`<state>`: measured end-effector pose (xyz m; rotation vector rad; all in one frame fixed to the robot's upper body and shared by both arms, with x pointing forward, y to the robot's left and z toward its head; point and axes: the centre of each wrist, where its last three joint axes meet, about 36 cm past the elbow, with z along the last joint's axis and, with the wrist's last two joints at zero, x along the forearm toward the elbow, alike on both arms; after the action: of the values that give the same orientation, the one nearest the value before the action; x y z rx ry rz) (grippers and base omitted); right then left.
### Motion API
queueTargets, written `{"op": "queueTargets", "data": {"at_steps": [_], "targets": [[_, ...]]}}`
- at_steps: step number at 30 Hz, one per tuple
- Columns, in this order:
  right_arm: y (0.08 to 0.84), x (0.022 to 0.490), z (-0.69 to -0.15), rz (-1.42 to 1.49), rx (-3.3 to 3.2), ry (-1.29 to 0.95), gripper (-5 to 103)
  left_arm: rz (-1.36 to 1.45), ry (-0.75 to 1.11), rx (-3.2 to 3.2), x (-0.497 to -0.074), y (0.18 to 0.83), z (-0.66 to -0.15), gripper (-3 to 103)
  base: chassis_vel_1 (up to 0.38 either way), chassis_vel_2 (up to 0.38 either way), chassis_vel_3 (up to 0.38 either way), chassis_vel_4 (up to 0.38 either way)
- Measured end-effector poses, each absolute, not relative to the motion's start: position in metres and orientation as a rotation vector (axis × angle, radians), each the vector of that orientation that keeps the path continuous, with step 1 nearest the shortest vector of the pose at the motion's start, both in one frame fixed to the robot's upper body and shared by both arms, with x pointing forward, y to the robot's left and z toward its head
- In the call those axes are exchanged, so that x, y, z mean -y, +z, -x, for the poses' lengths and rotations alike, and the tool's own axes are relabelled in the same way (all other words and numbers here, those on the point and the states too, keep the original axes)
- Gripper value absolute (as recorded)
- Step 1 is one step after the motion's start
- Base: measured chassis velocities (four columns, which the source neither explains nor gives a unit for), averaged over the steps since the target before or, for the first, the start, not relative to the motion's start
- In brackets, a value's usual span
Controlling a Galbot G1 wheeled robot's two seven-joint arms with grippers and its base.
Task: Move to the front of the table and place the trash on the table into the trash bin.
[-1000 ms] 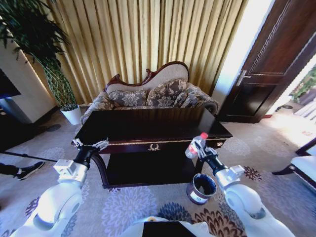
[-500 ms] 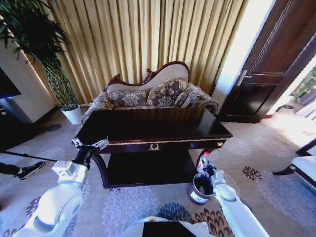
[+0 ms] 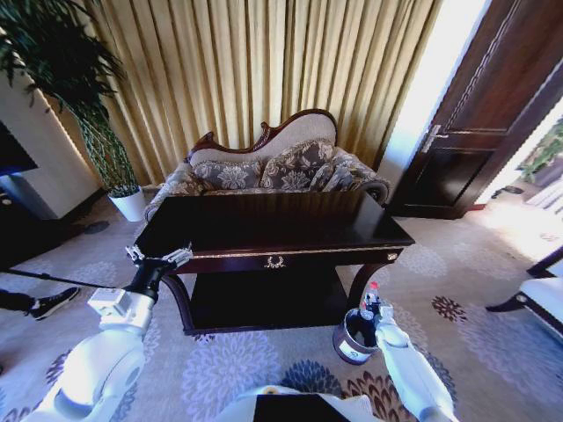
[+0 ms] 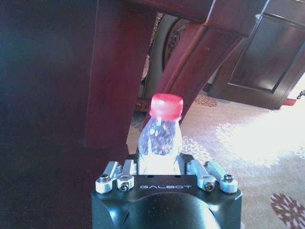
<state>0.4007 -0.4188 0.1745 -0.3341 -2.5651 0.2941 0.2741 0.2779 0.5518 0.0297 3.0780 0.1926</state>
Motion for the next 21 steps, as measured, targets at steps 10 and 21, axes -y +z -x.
{"op": "queueTargets", "data": {"at_steps": [10,21], "targets": [[0.177,0.427,-0.397,0.363,2.555,0.34,81,-0.023,0.195,-3.079,-0.278,0.548,-0.275,100,0.0,0.0,0.0,0.0],[0.171,0.435,-0.383,0.385,2.528,0.324,100,-0.045,0.217,-3.077,-0.275,0.546,-0.275,100,0.0,0.0,0.0,0.0]]}}
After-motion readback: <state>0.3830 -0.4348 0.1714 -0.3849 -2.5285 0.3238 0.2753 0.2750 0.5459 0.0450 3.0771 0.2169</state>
